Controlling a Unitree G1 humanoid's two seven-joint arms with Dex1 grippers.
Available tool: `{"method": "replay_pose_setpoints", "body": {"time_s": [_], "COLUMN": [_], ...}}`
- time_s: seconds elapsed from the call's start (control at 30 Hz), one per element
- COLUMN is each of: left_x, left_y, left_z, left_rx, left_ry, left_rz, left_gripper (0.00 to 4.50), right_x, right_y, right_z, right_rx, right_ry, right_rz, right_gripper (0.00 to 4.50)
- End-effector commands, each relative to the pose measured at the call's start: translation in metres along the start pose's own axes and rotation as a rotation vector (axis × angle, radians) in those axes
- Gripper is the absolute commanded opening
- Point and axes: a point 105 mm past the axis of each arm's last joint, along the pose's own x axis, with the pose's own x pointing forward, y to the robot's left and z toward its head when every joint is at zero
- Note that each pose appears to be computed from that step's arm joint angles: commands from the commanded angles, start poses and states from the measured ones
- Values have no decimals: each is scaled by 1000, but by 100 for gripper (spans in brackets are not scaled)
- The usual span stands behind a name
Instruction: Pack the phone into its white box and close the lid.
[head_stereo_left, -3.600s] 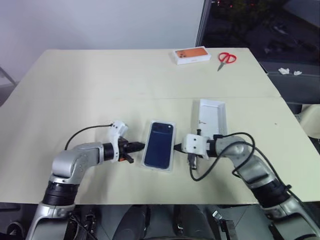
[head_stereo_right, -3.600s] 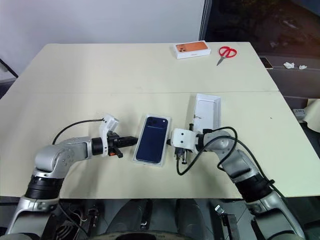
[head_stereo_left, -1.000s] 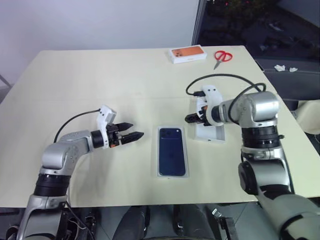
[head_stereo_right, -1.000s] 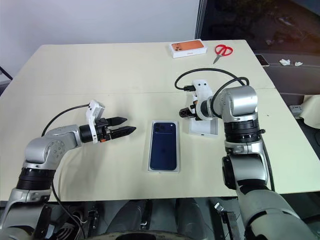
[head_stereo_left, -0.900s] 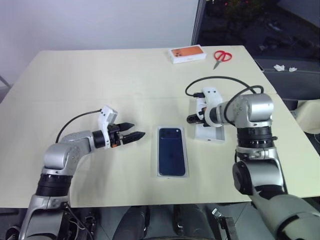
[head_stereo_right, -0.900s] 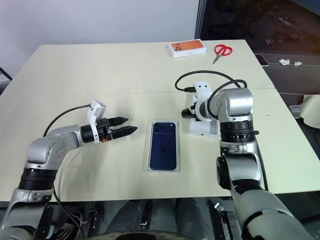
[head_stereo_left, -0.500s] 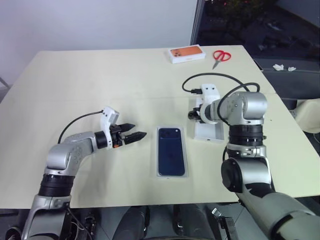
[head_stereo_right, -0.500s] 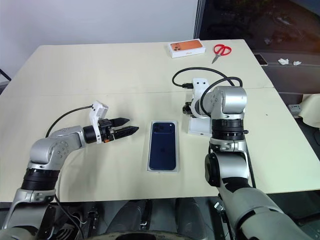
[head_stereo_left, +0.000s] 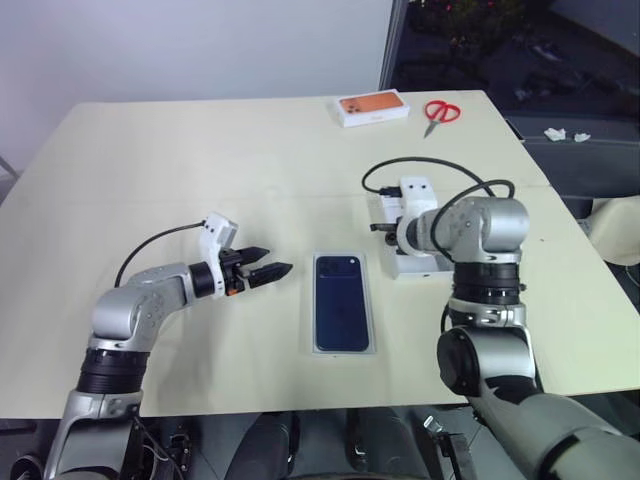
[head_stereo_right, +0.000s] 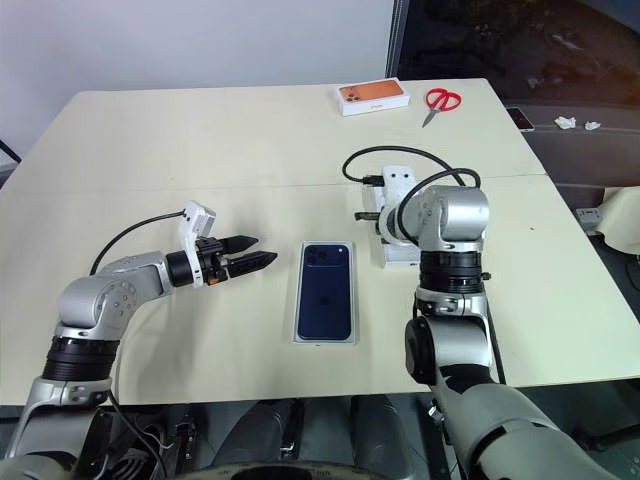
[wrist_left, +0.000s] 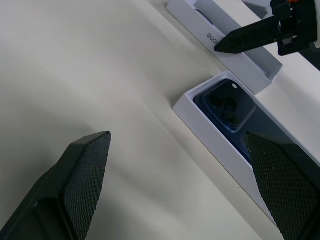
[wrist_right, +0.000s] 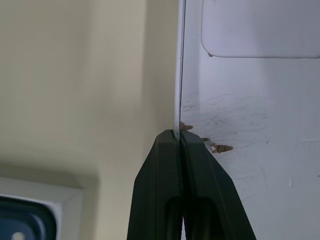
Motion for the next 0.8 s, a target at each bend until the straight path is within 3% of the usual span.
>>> {"method": "replay_pose_setpoints", "body": {"time_s": [0.03, 0.13, 0.27, 0.37, 0.43, 0.57, 0.8], "left_x": [-4, -5, -8, -10, -12, -26, -50], "left_y": [-4, -3, -1, 0, 1, -8, -22], "left_z": [14, 15, 20, 22, 25, 41, 66], "left_rx": [32, 31, 37, 41, 35, 0, 29], "left_ry": [-44, -43, -53, -58, -69, -136, -252], "left_rz": [-12, -16, -11, -9, -7, -66, -127], "left_gripper": [450, 450, 450, 450, 450, 450, 450], "right_x": [-34, -54, -91, -99, -98, -108, -97], "right_y": [36, 61, 90, 94, 92, 100, 118], "right_z": [46, 57, 58, 52, 41, 30, -17], "right_rx": [-78, -100, -2, -8, 35, 227, 349], "right_ry": [-238, -331, -403, -442, -381, -320, -152], "right_rz": [208, 408, 816, 903, 962, 1271, 1356], "right_gripper": [3, 3, 3, 3, 3, 3, 3]}}
